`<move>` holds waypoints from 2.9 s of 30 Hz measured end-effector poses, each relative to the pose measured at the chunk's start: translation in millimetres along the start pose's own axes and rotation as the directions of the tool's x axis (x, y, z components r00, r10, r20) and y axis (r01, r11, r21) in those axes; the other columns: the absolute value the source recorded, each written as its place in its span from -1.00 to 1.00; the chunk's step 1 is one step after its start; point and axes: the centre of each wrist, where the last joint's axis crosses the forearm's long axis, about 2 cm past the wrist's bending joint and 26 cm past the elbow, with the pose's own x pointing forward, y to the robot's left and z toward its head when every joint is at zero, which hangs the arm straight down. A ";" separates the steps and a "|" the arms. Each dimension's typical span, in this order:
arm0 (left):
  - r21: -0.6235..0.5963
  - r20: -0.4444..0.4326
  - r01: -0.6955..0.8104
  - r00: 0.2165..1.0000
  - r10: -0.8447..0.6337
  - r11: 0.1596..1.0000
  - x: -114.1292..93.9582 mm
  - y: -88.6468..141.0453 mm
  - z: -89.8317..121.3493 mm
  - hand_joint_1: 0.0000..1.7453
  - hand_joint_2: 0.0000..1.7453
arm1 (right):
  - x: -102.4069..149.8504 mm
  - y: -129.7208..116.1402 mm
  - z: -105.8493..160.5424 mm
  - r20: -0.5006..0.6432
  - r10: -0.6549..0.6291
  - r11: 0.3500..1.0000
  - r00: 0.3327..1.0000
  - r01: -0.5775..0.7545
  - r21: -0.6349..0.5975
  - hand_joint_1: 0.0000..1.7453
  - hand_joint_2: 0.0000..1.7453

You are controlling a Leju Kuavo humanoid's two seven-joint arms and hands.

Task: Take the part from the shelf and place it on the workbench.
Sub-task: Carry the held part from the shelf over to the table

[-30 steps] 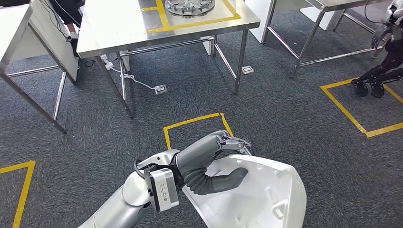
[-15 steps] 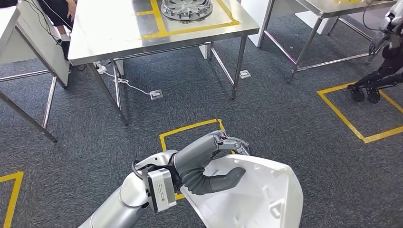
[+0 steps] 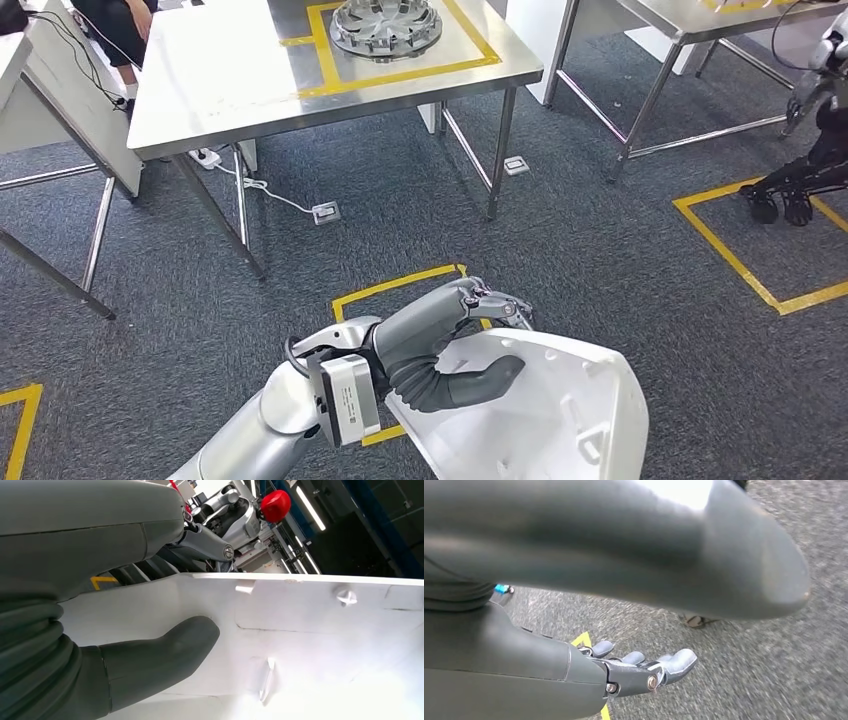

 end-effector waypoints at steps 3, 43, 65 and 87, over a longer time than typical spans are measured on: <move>-0.001 0.001 0.002 1.000 -0.002 1.000 0.0 0.7 -0.4 1.00 1.00 | 0.3 0.1 0.0 -0.006 0.003 1.000 1.000 -0.003 -0.001 -1.00 -1.00; -0.004 -0.002 -0.005 1.000 0.005 1.000 -1.2 0.3 -2.4 1.00 1.00 | 3.7 -1.2 0.0 -0.003 0.018 1.000 1.000 -0.018 -0.003 -1.00 -1.00; -0.001 0.001 -0.009 1.000 0.009 1.000 -0.3 -1.4 -3.1 1.00 1.00 | 3.1 -5.5 0.3 -0.005 0.019 1.000 1.000 -0.019 -0.016 -1.00 -1.00; 0.002 -0.008 -0.007 1.000 0.007 1.000 0.5 -2.8 -0.9 1.00 1.00 | 3.4 -5.6 0.3 -0.029 0.041 0.999 0.999 -0.042 -0.032 -1.00 -1.00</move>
